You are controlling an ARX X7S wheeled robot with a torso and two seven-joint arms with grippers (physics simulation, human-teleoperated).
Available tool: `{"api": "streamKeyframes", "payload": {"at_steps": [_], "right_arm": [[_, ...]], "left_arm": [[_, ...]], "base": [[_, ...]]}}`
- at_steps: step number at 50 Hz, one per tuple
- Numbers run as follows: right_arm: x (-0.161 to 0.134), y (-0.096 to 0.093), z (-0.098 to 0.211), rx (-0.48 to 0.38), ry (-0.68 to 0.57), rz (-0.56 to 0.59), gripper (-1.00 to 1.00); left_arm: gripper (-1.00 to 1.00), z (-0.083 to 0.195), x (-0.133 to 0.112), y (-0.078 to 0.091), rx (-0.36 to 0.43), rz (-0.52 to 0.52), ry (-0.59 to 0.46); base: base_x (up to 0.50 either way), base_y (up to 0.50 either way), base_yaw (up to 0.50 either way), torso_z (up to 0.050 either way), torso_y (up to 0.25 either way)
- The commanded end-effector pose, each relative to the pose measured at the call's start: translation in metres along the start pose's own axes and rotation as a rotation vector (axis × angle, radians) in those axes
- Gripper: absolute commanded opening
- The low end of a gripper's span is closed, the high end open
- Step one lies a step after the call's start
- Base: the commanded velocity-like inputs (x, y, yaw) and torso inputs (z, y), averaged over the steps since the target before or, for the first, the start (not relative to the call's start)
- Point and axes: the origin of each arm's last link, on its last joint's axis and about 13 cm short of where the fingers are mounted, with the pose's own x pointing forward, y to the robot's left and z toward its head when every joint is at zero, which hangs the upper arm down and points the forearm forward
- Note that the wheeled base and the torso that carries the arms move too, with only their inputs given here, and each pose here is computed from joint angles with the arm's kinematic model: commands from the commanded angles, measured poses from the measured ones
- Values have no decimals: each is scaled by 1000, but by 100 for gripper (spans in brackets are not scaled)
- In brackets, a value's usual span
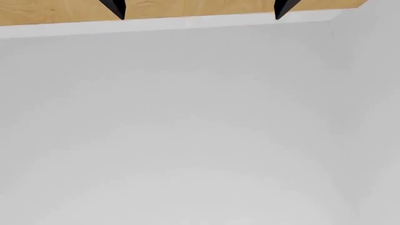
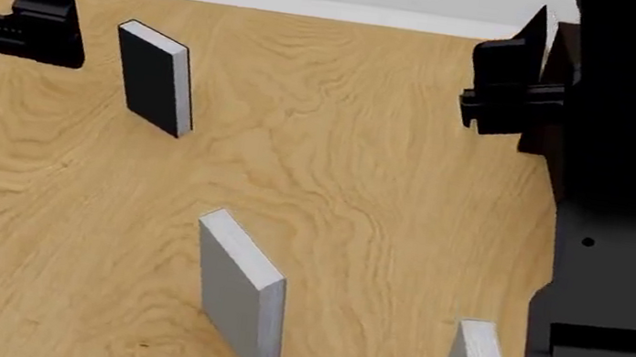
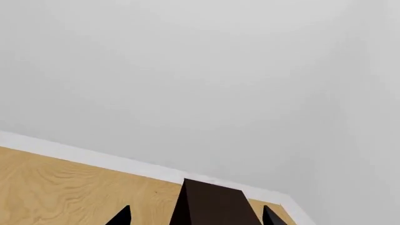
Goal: Pick up the book on the right and place it on the cabinet shelf.
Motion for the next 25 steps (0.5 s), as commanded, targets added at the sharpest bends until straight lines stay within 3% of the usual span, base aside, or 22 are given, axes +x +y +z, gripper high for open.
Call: {"api": "streamKeyframes", "payload": {"at_steps": [1, 25], "right_arm": [[0, 2, -2, -4, 4, 6, 100], [-1, 3, -3, 5, 10, 18, 100]], "left_arm": [[100, -1, 0, 1, -3, 8, 4], [100, 0, 0, 2, -8, 15, 1]], "base": [[500, -70, 0, 0, 0], [477, -42, 0, 0, 1]]}}
